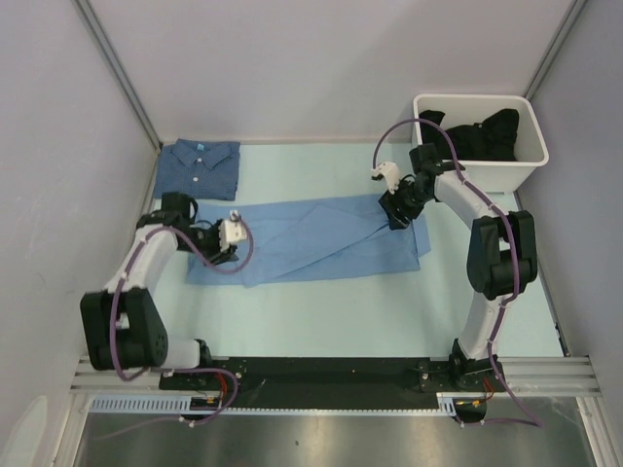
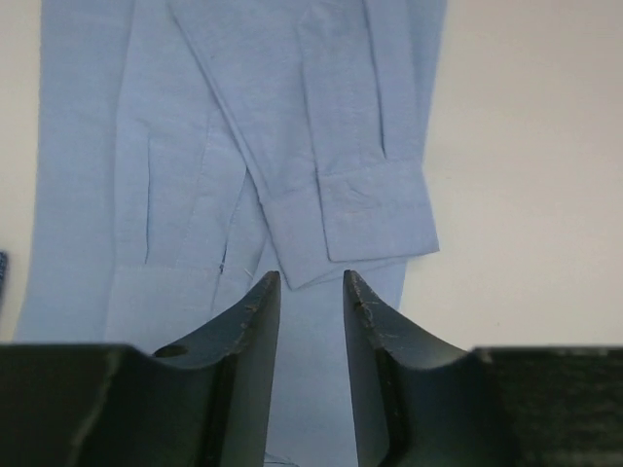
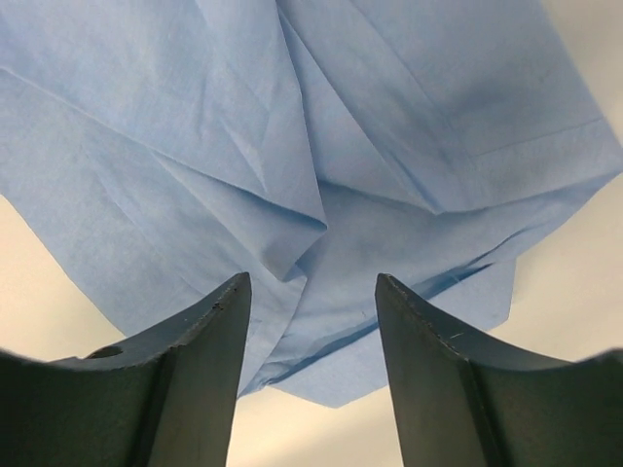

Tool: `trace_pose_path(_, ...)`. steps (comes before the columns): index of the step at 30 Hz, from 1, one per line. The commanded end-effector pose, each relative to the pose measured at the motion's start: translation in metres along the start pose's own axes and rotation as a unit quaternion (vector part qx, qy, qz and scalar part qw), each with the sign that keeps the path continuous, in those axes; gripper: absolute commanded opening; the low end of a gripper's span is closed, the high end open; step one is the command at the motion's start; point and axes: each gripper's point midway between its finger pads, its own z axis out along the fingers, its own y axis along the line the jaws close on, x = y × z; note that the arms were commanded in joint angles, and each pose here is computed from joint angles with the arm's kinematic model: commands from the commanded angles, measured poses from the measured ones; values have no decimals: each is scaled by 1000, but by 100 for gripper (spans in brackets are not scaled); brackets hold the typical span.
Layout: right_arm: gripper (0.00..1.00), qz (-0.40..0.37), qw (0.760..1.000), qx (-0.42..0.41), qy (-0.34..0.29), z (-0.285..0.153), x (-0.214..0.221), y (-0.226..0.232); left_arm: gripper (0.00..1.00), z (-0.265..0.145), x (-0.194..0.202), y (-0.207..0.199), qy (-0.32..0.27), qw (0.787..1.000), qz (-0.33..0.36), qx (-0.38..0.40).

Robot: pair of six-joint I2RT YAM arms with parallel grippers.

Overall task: Fold and stack the long sleeve shirts
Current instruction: Fold the shirt

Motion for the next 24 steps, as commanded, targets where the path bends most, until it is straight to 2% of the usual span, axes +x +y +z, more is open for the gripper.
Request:
trace_pose_path(1,58,8,1000,5,-8,-1,-11,-4,35,-2,-8,19,16,969,-241,40)
trace_pose_path(2,57,11,1000,7,-5,-1,-10,-4,35,8,2,13,33,947,-312,71)
trace_pose_path(4,57,27,1000,8,4,-2,-4,-4,37,10,5,14,49,915,-392,77)
trace_pose_path(7,55,52,998,4,16,0,5,-2,43,22,14,12,56,888,-451,64)
trace_pose_path(12,52,95,994,-13,60,9,32,0,46,36,42,11,86,853,-515,24)
trace_pose_path(13,52,105,992,-15,62,9,34,1,48,35,48,13,89,836,-541,9)
trace_pose_path(16,53,120,990,-24,67,13,38,5,49,33,64,21,102,823,-559,-28)
trace_pose_path(24,53,158,986,-19,59,24,36,2,49,43,75,17,111,806,-580,-32)
